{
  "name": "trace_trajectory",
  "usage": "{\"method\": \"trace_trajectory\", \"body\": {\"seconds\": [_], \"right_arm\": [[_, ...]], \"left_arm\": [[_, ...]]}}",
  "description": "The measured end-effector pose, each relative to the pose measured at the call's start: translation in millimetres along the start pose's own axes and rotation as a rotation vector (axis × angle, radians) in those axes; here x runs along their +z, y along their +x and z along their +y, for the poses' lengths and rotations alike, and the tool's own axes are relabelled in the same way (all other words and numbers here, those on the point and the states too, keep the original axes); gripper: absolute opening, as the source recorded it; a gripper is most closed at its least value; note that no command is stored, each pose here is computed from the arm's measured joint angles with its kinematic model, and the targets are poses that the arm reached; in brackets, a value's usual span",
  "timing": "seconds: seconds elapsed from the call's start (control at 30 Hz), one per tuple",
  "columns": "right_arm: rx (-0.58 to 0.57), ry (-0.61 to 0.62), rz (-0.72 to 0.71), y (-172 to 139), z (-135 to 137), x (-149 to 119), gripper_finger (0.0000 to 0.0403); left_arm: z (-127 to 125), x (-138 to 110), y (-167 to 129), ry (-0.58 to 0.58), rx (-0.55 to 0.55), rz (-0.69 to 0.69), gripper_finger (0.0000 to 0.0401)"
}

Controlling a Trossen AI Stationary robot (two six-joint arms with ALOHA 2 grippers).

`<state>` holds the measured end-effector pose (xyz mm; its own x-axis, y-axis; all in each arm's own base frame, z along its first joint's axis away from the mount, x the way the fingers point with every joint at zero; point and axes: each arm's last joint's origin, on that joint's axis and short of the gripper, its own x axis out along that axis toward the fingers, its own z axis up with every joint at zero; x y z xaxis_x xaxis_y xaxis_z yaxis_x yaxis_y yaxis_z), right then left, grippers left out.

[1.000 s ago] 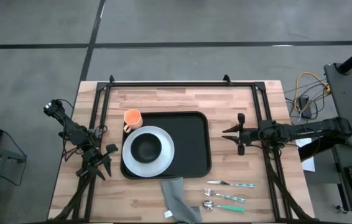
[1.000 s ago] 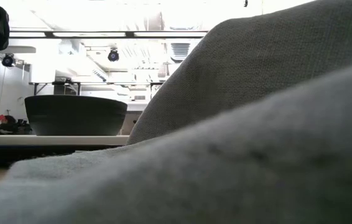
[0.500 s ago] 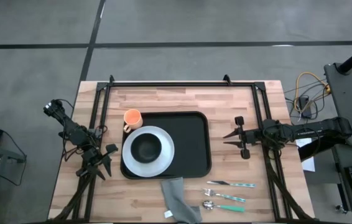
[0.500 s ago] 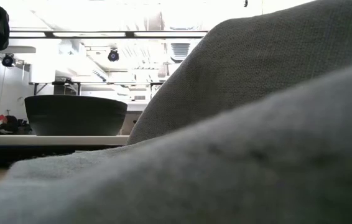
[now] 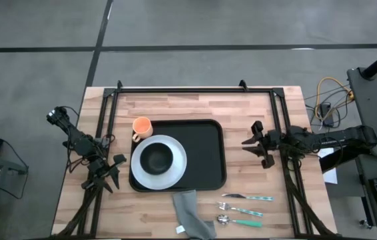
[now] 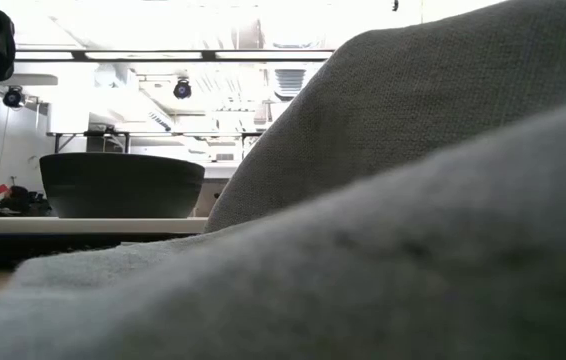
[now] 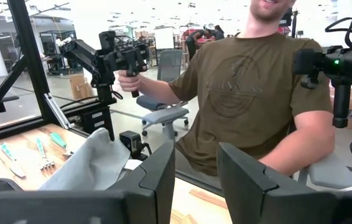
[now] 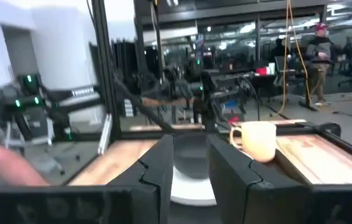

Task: Set up tray
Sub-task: Put the gray napkin on the black tray to the right of the white plate

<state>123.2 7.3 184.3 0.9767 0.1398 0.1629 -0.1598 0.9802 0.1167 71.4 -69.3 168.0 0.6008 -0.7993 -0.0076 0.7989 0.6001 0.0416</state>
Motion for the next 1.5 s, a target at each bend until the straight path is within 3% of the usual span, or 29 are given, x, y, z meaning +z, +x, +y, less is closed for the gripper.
{"method": "trace_trajectory", "body": {"seconds": [0.37,0.53,0.8,0.97,1.1,1.33,1.5], "right_arm": [[0.008,0.279,0.000,0,1,1,0.0084],[0.025,0.274,-0.012,3,3,8,0.0084],[0.083,0.156,0.015,20,12,25,0.0084],[0.093,0.215,0.092,41,17,29,0.0084],[0.088,0.347,0.242,60,18,31,0.0084],[-0.039,0.457,0.689,87,23,27,0.0084],[-0.120,0.528,0.820,105,24,36,0.0084]], "left_arm": [[0,0,0,0.000,0.000,0.000,0.0101],[0,0,0,-0.001,0.000,0.001,0.0101],[0,0,0,-0.001,0.000,0.001,0.0101],[0,0,0,0.000,0.000,0.000,0.0101],[0,0,0,-0.001,0.000,0.001,0.0101],[0,0,0,-0.001,0.000,0.001,0.0101],[0,0,0,-0.001,0.000,0.001,0.0101]]}}
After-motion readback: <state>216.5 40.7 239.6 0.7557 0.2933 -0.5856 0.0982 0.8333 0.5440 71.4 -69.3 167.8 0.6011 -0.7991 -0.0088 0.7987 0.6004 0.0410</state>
